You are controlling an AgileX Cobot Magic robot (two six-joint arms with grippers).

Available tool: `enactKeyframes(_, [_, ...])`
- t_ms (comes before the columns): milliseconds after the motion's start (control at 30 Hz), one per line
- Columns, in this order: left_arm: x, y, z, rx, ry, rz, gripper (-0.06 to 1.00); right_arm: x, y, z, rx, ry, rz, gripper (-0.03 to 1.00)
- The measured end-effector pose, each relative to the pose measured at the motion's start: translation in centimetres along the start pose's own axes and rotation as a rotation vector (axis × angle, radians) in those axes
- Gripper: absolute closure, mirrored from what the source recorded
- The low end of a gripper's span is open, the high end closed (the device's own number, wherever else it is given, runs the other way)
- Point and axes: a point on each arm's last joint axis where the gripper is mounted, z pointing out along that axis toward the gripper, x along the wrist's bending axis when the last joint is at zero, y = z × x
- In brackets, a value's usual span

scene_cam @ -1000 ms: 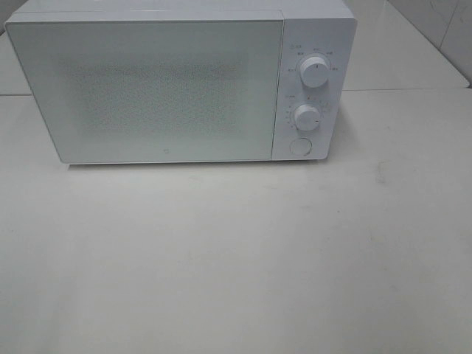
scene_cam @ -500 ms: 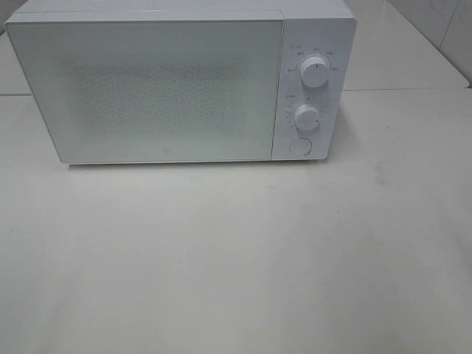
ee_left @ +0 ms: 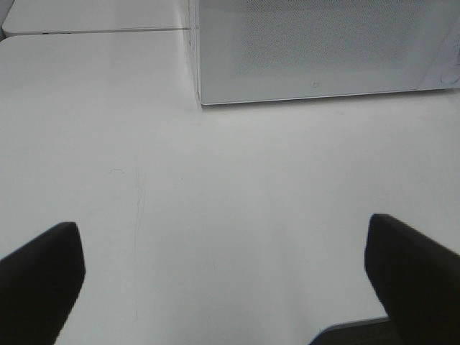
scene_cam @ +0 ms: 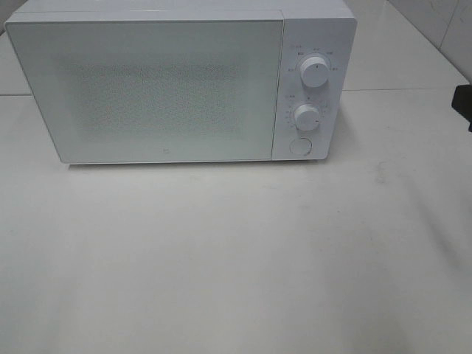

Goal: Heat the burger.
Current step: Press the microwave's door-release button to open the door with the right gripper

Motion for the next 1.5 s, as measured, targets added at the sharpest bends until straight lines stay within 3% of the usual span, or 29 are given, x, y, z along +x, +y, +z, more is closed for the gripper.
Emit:
enactKeyframes(333, [0.0,0.0,0.0,0.0,0.0,0.0,-0.03,-0.3,-1.7,3.2,-0.037,0.002,0.001,0.26])
enactKeyframes(600, [0.0,0.0,0.0,0.0,0.0,0.0,-0.03,-1.8,-4.3,5.3,-0.094,-0.119,-0.005,0.26])
enactKeyframes(800, [0.0,0.0,0.0,0.0,0.0,0.0,-0.03,-1.5,-5.0,6.1,-0.09,-0.125,-0.009,0.26])
enactKeyframes(1333, [0.0,0.0,0.0,0.0,0.0,0.0,-0.03,3.0,-8.3,8.1,-0.104,-0.185,-0.074,0.26])
enactKeyframes(1500, [0.0,0.0,0.0,0.0,0.0,0.0,-0.03,6.1,-9.1,9.5,-0.091,-0.146,-0.1,0.26])
